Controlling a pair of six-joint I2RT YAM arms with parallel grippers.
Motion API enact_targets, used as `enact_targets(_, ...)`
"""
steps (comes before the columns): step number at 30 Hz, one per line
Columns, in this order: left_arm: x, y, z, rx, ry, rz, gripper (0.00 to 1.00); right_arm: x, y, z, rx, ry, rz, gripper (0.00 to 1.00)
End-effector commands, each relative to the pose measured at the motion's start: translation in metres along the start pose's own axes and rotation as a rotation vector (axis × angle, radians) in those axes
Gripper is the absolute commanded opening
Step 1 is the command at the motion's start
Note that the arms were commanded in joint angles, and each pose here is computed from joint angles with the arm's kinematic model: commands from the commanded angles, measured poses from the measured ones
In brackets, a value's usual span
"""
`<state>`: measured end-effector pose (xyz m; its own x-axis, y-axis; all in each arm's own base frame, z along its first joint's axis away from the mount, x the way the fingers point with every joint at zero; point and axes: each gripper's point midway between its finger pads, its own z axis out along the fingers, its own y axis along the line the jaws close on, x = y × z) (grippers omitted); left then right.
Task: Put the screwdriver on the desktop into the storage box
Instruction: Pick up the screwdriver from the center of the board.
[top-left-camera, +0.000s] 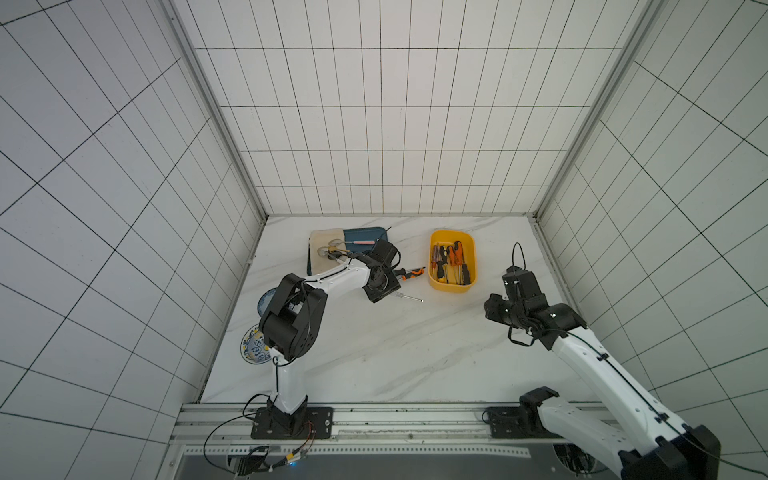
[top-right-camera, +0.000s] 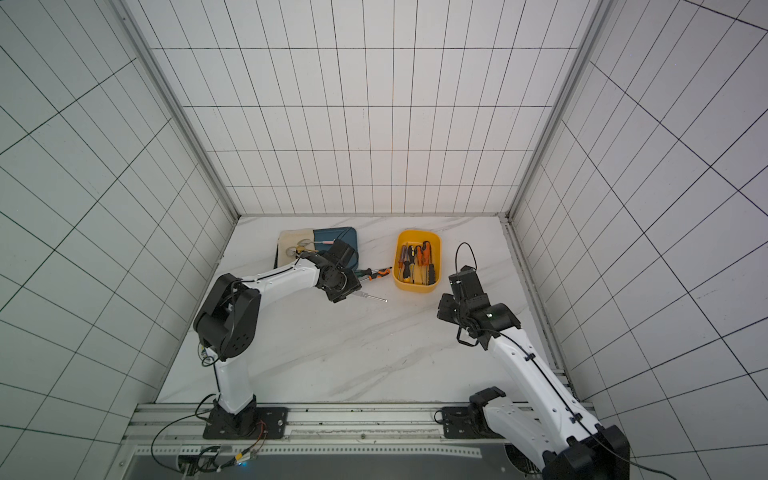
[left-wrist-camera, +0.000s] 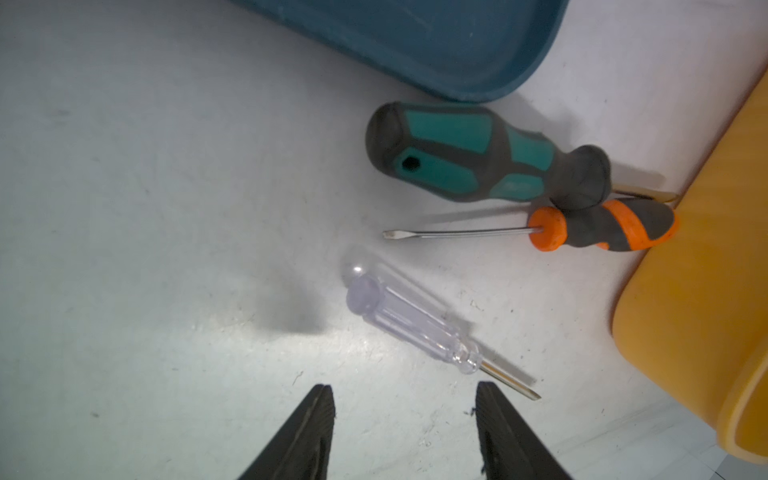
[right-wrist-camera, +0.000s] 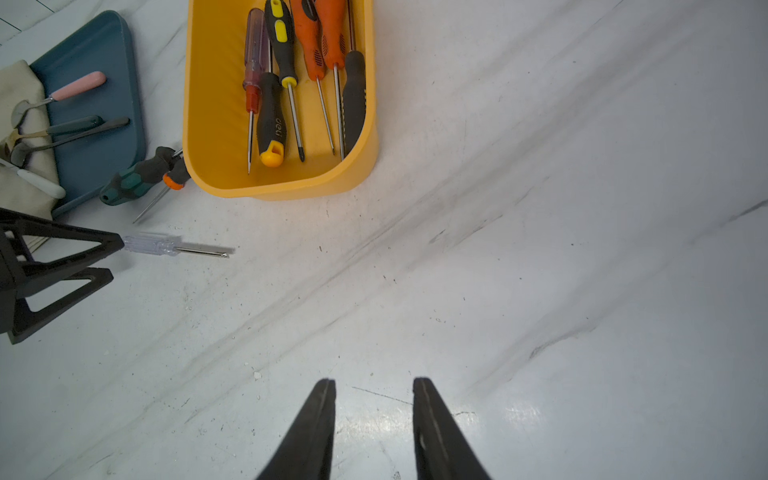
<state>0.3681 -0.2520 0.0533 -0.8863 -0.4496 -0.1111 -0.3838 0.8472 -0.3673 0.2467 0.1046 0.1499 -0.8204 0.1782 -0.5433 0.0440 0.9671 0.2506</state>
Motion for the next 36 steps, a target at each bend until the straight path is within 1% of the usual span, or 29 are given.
enact_targets(1, -0.006, -0.002, 0.005, -0.010, 0.013, -0.032, 0.58, 0.008, -0.006, 0.003, 0.016, 0.003, 0.007, 0.35)
enact_targets(16, -0.003, 0.000, 0.030, -0.077, 0.099, -0.091, 0.57, 0.008, -0.009, 0.006, 0.029, -0.011, 0.019, 0.35)
enact_targets(24, 0.003, 0.008, 0.039, -0.105, 0.142, -0.108, 0.52, 0.007, -0.012, 0.005, 0.035, -0.023, 0.028, 0.35)
enact_targets(26, 0.005, 0.008, 0.040, -0.102, 0.152, -0.104, 0.47, 0.007, -0.012, 0.006, 0.036, -0.025, 0.031, 0.35)
enact_targets(27, 0.005, 0.008, 0.041, -0.104, 0.158, -0.105, 0.46, 0.007, -0.012, 0.006, 0.035, -0.027, 0.034, 0.35)
enact_targets(29, 0.007, 0.008, 0.041, -0.099, 0.168, -0.104, 0.40, 0.007, -0.012, 0.006, 0.035, -0.031, 0.037, 0.35)
enact_targets(32, 0.010, 0.008, 0.040, -0.093, 0.182, -0.104, 0.35, 0.007, -0.014, 0.005, 0.040, -0.037, 0.041, 0.35)
enact_targets(33, 0.011, 0.008, 0.040, -0.088, 0.186, -0.102, 0.31, 0.007, -0.015, 0.005, 0.042, -0.038, 0.043, 0.35)
enact_targets(36, 0.015, 0.010, 0.038, -0.079, 0.193, -0.101, 0.27, 0.007, -0.015, 0.005, 0.042, -0.041, 0.048, 0.35)
